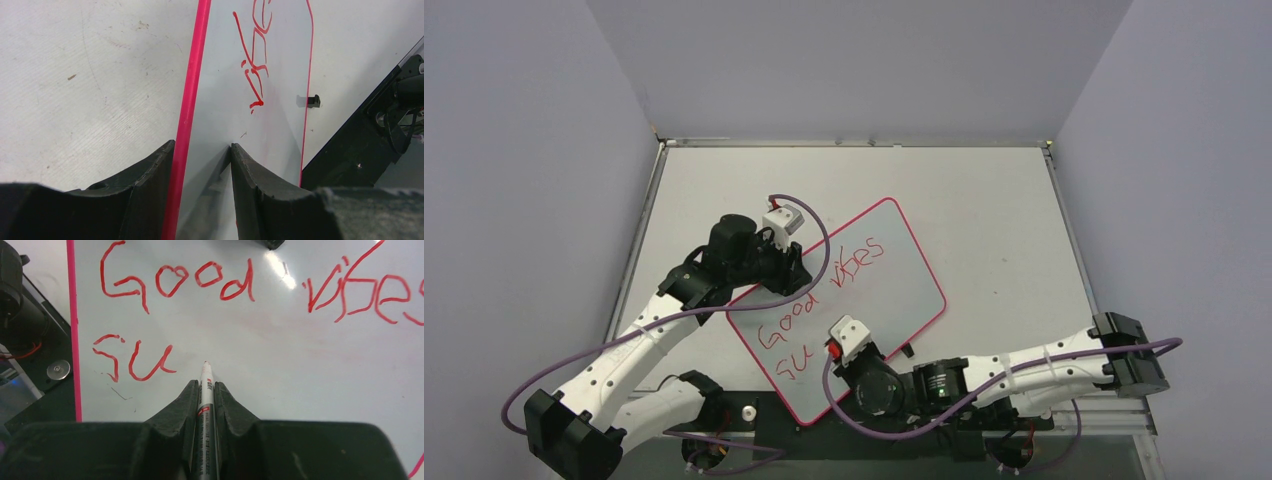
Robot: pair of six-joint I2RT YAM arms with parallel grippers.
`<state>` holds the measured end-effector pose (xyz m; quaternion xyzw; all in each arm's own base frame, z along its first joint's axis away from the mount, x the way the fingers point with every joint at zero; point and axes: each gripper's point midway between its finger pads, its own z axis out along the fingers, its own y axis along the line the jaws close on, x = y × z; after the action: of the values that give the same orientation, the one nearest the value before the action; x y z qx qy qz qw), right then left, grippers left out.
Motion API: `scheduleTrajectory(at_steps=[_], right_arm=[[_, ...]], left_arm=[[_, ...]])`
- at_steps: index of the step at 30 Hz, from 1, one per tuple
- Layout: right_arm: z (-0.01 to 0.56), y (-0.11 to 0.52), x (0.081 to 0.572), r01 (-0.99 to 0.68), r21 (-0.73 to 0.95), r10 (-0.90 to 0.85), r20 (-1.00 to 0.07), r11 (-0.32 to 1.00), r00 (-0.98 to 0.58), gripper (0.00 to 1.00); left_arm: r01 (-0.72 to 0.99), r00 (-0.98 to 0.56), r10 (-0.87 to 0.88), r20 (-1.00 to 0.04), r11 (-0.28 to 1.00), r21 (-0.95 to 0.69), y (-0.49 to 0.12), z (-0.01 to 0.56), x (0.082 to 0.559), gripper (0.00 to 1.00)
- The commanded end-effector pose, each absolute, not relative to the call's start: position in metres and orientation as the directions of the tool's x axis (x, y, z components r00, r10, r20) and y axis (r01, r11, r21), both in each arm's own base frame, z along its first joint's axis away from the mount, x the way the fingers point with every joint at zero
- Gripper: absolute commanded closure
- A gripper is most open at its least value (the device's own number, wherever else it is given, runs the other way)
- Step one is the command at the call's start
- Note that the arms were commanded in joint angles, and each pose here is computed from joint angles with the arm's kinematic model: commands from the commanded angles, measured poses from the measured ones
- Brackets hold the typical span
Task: Write a sentence on the whiteboard
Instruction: Write a sentence on the whiteboard stand.
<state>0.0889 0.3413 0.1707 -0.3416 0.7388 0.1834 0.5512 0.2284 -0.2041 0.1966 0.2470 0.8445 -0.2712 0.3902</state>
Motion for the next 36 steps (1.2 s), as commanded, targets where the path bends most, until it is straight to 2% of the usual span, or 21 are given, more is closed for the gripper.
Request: scheduleTrajectory(at_steps=[1,16,36], right_arm=[[0.216,0.339,0.105,-0.684,-0.067,-0.212,-0.968,0.727,-0.132,1.00],[0.218,0.329,0.132,-0.682,0.041,-0.112,-0.977,0.730,-0.179,1.00],[0.206,0.342,0.130,-0.736,0.114,-0.069,-0.974,0.667,-0.214,1.00]], left_arm=[[0.624,-0.502,0.201,-0.841,0.758,-0.191,-0.200,0.212,0.244,1.00],[0.630,-0.497,0.201,-0.844,0.753,-0.191,-0.201,0.213,0.243,1.00],[0.632,-0.492,0.202,-0.847,0.752,-0.188,-0.201,0.215,0.242,1.00]])
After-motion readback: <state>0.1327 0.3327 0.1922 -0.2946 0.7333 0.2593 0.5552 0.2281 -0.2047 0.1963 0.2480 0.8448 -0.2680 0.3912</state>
